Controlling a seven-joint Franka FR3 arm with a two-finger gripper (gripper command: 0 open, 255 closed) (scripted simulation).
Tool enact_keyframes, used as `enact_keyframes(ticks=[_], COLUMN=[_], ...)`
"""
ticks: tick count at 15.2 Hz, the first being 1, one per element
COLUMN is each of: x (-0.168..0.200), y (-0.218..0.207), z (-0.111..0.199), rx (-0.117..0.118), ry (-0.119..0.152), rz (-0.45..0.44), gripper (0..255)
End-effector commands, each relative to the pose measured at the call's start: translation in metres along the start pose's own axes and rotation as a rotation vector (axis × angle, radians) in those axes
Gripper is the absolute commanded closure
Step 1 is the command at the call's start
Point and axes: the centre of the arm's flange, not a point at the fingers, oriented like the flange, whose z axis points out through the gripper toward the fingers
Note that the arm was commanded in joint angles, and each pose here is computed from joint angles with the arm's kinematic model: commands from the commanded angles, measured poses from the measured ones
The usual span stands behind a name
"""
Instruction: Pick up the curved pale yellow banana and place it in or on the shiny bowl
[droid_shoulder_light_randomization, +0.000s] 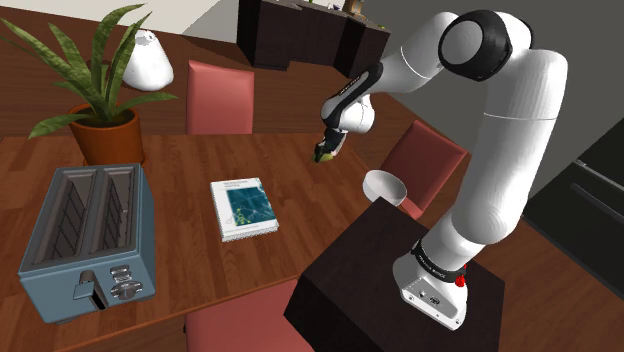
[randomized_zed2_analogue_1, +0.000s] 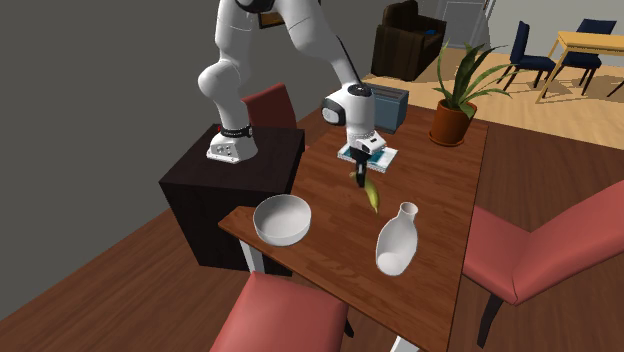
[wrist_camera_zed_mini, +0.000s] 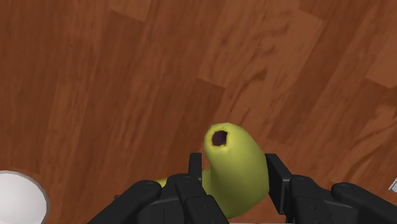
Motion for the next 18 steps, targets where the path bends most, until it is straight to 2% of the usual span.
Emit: enact_keyframes(ticks=[1,9,18], x=[0.001,0.006,-0.096], y=[0.000,-0.001,0.057], z=[-0.011,-0.049,-0.067], rx=[0.000,0.000,0.000], ry=[0.000,0.000,0.000], rz=[0.000,0.000,0.000], gripper=[255,255,255])
